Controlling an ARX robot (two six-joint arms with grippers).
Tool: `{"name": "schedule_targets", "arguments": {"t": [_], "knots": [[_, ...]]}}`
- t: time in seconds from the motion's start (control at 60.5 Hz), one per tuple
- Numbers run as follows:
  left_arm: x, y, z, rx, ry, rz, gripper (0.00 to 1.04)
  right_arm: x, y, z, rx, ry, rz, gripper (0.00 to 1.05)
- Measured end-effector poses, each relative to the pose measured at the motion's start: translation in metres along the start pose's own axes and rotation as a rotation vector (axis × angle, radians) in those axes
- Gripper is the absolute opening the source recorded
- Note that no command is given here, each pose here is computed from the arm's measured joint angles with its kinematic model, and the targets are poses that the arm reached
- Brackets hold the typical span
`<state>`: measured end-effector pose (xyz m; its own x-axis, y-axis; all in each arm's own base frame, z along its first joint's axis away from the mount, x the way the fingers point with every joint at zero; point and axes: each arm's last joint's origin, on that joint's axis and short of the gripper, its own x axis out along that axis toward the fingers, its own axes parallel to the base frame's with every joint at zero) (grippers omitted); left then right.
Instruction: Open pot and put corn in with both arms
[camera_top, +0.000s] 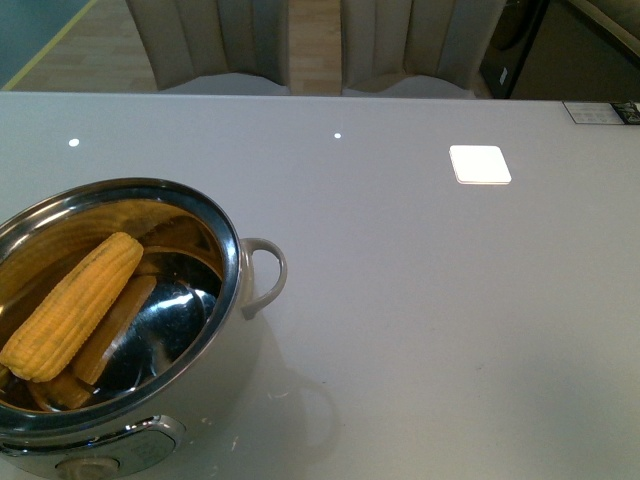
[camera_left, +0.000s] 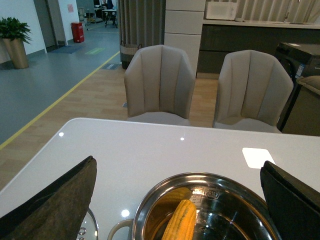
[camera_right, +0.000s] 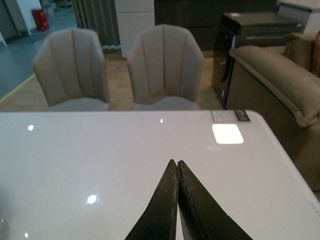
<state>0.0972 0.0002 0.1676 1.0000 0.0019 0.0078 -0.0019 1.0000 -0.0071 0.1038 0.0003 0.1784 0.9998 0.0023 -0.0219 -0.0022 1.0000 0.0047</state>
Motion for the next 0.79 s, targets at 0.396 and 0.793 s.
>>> {"name": "schedule_targets", "arguments": {"t": [0.396,0.793], "knots": [[0.0,0.0,0.0,0.0,0.0,0.0,0.98,-0.0074,0.0,-0.0059,0.0,-0.043,0.001,0.02],[0.0,0.0,0.0,0.0,0.0,0.0,0.98,-0.0074,0.0,-0.006,-0.001,-0.043,0.001,0.24]]}}
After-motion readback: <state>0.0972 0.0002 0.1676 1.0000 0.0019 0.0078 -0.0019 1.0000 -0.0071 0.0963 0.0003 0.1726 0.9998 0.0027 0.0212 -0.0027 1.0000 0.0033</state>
